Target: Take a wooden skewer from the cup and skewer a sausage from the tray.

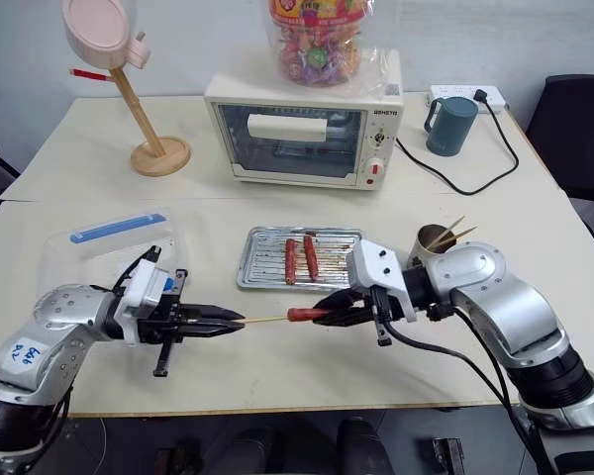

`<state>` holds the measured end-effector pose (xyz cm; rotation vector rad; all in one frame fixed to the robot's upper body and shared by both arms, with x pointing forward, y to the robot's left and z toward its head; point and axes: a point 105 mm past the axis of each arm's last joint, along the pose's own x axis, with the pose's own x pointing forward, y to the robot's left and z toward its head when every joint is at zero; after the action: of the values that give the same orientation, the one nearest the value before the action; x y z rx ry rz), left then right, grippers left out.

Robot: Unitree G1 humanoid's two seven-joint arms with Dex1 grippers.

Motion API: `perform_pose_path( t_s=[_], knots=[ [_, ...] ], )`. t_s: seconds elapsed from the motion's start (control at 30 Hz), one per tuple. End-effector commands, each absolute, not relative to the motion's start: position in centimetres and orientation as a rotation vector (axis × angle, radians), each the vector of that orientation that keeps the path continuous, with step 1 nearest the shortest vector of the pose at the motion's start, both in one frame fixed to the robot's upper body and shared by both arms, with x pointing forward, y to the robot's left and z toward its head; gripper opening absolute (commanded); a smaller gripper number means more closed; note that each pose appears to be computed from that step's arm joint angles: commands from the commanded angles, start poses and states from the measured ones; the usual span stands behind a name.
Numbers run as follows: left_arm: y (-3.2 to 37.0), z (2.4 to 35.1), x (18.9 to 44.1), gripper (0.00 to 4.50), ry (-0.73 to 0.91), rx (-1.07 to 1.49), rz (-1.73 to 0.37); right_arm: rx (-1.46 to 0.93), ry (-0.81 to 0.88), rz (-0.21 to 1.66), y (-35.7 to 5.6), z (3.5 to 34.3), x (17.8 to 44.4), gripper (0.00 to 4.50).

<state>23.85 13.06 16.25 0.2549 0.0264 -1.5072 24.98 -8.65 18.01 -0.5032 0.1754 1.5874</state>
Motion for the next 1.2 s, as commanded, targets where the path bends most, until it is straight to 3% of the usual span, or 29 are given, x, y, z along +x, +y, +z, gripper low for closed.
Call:
perform_pose_path(
  t_s=[0.03, 0.7, 0.77, 1.0, 1.2],
  knots=[
    [12.6, 16.8, 23.8, 0.00, -0.002, 0.265, -1.522, -0.560, 0.153, 1.623, -8.0, 18.4, 24.3, 0.29],
    [10.7, 16.5, 24.2, 0.00, -0.012, 0.231, -1.546, -0.559, 0.154, 1.649, -5.4, 18.8, 24.9, 0.29],
    [10.7, 16.5, 24.1, 0.00, -0.019, 0.221, -1.544, -0.548, 0.152, 1.640, -5.5, 19.0, 24.9, 0.97],
    [12.6, 17.0, 24.1, 0.00, -0.041, 0.194, -1.488, -0.547, 0.126, 1.576, -7.6, 20.0, 25.4, 2.67],
    [14.6, 17.1, 23.2, 0.00, -0.042, 0.175, -1.417, -0.539, -0.065, 1.482, -9.4, 21.9, 25.8, 4.21]
  ],
)
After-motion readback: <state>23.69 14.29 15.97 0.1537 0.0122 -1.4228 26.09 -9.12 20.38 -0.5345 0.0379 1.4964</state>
